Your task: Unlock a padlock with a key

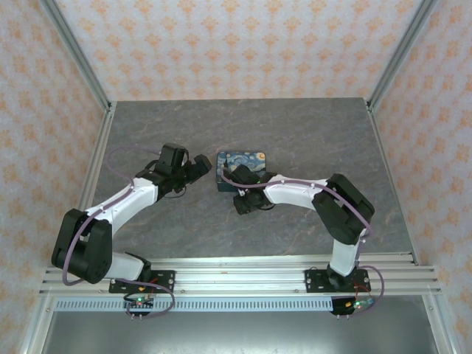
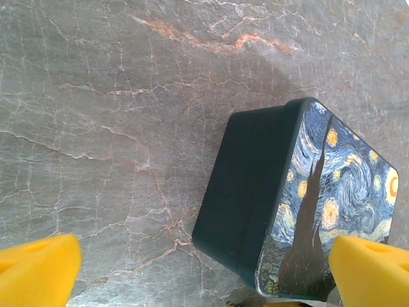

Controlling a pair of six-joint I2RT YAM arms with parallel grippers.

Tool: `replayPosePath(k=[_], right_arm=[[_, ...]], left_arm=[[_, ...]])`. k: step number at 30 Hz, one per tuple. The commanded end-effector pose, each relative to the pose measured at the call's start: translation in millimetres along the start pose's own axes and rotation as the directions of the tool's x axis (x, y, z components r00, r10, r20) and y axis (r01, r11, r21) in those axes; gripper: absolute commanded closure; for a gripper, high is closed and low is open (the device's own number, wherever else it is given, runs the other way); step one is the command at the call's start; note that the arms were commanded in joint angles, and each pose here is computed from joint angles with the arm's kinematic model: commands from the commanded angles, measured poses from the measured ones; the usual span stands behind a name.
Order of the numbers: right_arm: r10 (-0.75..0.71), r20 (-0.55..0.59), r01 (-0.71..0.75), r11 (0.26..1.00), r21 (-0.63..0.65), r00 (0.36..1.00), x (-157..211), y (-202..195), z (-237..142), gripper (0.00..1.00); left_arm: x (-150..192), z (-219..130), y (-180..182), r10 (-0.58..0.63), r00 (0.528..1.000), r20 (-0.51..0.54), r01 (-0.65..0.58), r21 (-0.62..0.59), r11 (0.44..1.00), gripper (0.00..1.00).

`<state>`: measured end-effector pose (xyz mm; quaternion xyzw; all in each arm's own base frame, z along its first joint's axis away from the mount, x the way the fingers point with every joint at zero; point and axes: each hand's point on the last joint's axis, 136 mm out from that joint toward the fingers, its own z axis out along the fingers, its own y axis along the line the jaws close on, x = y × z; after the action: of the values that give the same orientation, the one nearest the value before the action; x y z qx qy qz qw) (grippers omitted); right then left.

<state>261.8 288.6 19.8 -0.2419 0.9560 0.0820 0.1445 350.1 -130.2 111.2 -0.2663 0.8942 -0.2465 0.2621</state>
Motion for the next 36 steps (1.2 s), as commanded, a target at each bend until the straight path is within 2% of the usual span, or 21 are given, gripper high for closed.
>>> replayPosePath(k=[1, 5, 9, 12, 14, 20, 25, 30, 36], right_arm=[[-0.030, -0.055, 0.031, 0.999, 0.022, 0.998, 14, 5, 11, 0.64], [-0.033, -0.056, 0.034, 0.999, 0.021, 0.998, 13, 9, 13, 0.69], [-0.033, -0.061, 0.034, 0.999, 0.017, 0.998, 13, 14, 17, 0.78], [-0.024, -0.059, 0.025, 1.000, 0.010, 0.998, 12, 15, 15, 0.88], [-0.015, -0.053, 0.015, 1.000, 0.001, 0.998, 12, 17, 12, 0.99], [0.037, -0.009, -0.037, 0.998, -0.056, 0.999, 8, 24, -9, 1.00], [0.123, 0.039, -0.116, 0.983, -0.145, 0.992, 5, 34, -29, 1.00], [0.204, 0.108, -0.175, 0.957, -0.229, 0.973, -3, 38, -52, 1.00], [0.286, 0.186, -0.189, 0.890, -0.414, 0.940, -24, 42, -87, 1.00]], left_arm=[[-12, -10, 1, -0.041, 0.998, 0.050, 0.042, -0.034, 0.999, 0.00], [-12, -15, 8, -0.050, 0.998, 0.048, 0.055, -0.092, 0.994, 0.00], [-10, -16, 9, -0.066, 0.997, 0.044, 0.069, -0.083, 0.994, 0.00], [-10, -17, 7, -0.068, 0.997, 0.046, 0.071, -0.073, 0.995, 0.00], [-11, -19, 6, -0.067, 0.997, 0.049, 0.070, -0.067, 0.995, 0.00], [-15, -31, 9, -0.069, 0.994, 0.086, 0.076, -0.078, 0.994, 0.00], [-13, -39, 4, -0.049, 0.995, 0.091, 0.052, -0.032, 0.998, 0.00], [7, -31, -21, -0.026, 1.000, -0.014, 0.028, 0.110, 0.993, 0.01], [28, -28, -51, -0.008, 0.996, -0.093, 0.029, 0.229, 0.973, 0.04]])
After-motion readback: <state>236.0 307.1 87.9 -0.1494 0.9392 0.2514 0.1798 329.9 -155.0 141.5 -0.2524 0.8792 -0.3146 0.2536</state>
